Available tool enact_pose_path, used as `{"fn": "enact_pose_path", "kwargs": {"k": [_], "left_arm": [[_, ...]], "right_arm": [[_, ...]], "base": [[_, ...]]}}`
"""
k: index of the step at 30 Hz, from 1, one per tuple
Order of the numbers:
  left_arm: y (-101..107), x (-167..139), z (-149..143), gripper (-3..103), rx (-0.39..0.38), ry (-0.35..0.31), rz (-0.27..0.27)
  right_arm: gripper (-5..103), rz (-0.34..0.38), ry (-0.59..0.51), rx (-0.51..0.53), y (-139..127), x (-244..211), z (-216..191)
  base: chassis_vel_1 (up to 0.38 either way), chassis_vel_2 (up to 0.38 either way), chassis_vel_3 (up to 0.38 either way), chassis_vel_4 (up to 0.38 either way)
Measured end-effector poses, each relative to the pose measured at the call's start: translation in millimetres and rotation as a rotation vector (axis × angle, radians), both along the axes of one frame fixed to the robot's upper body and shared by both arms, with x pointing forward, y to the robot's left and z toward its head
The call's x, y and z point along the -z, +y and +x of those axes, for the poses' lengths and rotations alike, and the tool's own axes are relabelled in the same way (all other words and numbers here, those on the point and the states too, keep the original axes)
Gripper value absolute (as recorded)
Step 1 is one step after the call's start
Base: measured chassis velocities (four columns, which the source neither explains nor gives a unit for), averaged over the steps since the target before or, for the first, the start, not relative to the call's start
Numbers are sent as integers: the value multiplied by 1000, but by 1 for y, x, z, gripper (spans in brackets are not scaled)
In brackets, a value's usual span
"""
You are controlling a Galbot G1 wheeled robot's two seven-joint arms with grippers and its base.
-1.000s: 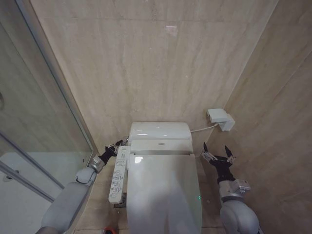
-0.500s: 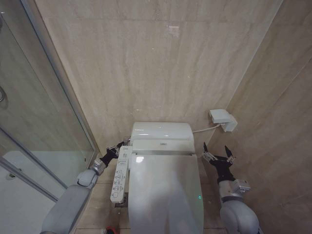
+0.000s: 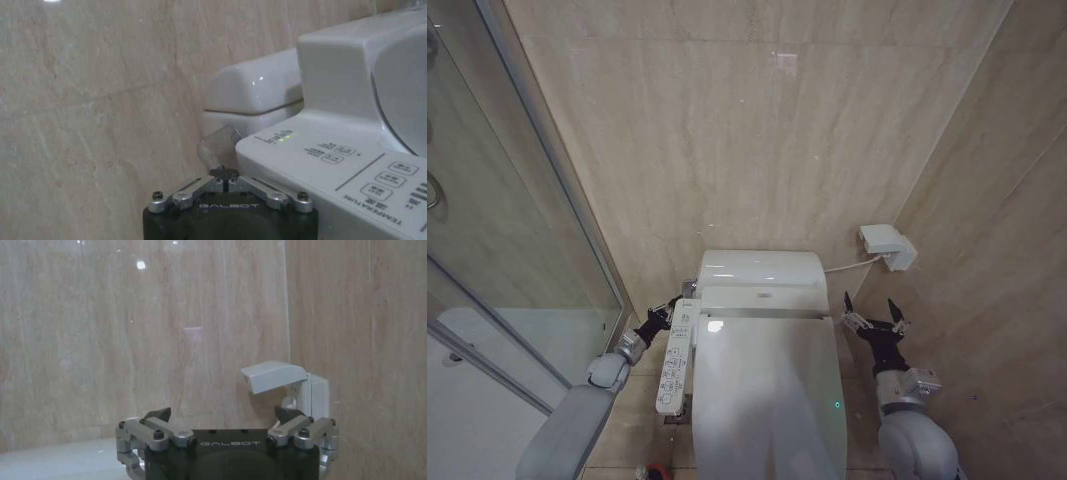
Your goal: Open the toilet lid, clean the toilet bowl with a toilet brush, close the toilet lid, and flush.
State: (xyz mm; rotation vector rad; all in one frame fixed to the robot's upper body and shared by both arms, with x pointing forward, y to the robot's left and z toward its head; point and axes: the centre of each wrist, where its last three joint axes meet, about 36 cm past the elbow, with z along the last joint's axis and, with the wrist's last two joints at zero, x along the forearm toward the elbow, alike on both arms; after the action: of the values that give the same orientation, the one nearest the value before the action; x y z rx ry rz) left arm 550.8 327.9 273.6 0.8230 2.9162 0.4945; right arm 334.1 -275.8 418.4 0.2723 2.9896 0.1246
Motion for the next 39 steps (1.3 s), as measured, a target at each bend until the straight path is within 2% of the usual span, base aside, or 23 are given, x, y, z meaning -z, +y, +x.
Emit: {"fn": "enact_pose_path", "kwargs": {"k": [39], "left_arm": [[-2,-5,14,0,9,-7,7]], "right_arm": [[100,0,0,0,0,0,0]], "base": [[0,0,0,0]]}}
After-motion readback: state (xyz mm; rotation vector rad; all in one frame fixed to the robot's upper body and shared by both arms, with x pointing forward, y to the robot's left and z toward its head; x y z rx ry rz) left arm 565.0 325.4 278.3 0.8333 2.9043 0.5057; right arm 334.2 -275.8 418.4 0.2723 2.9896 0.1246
